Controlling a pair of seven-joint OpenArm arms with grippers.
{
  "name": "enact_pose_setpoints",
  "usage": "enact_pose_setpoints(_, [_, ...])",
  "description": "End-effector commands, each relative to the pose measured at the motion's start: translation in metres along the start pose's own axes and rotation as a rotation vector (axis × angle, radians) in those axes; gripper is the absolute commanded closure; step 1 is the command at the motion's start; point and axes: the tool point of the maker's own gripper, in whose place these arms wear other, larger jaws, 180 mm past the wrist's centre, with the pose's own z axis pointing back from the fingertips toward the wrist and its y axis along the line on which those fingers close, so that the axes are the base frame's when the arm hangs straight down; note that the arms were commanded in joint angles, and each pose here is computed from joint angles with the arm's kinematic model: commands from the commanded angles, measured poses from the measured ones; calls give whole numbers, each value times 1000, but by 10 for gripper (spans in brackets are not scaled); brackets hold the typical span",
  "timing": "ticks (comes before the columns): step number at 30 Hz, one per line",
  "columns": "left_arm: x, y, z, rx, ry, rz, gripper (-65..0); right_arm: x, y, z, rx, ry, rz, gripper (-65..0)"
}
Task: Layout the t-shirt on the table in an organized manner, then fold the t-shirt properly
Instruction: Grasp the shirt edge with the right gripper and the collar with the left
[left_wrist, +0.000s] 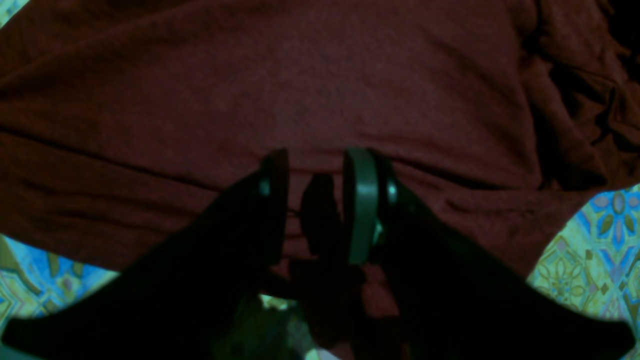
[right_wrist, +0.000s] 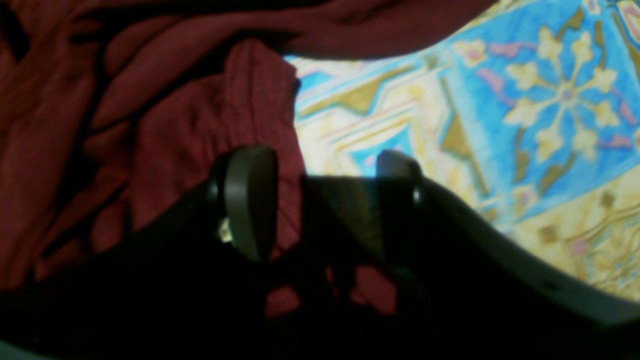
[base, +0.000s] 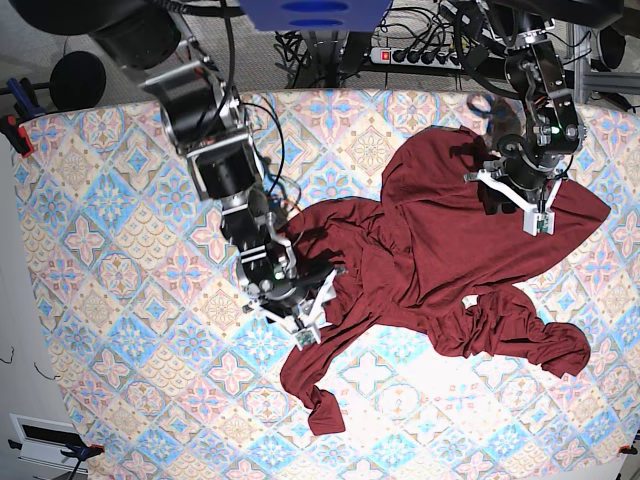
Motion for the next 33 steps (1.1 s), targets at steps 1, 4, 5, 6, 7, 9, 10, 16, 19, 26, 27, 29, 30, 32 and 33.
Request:
enact_pose_setpoints(1, [13,0,3,-4,-43,-13,-185,35,-2,7,-5,-71,19,-323])
enact_pose_setpoints(4, [13,0,3,-4,-42,-13,-185,44,4,11,1,-91,51,-323])
enact_pose_setpoints(5, [13,0,3,-4,-42,-13,-185,45,10,11,11,-94,78,-323])
enact_pose_setpoints(6, [13,0,3,-4,-42,-13,-185,47,15,12,19,-98,104,-323])
enact_pose_setpoints(7, [13,0,3,-4,-42,-13,-185,47,21,12,27,-99,126,-322])
enact_pose_setpoints(9, [14,0,3,-4,-44,-13,-185,46,29,11,36,-96,160,-322])
enact_pose_setpoints(10, [14,0,3,-4,-44,-13,-185,46,31,11,39,-95,170,-322])
enact_pose_setpoints(16, [14,0,3,-5,-45,-13,-185,36,47,6,59,-64,246,-323])
enact_pose_setpoints(19, [14,0,3,-5,-45,-13,-185,23,44,0,59,-35,239,-322])
enact_pose_setpoints(26, [14,-1,3,-7,-45,-12,-185,19,40,-3,57,-41,231,-322])
enact_pose_setpoints(27, [14,-1,2,-7,-43,-12,-185,19,38,-3,54,-41,224,-322])
enact_pose_setpoints(29, [14,-1,2,-7,-43,-12,-185,23,32,-2,46,-53,196,-322])
enact_pose_setpoints(30, [14,-1,2,-7,-43,-12,-185,25,28,-1,42,-57,178,-322])
enact_pose_setpoints(32, [14,-1,2,-7,-43,-12,-185,26,24,0,37,-61,158,-322])
enact_pose_setpoints(33, [14,-1,2,-7,-43,-12,-185,27,23,0,35,-65,154,-322])
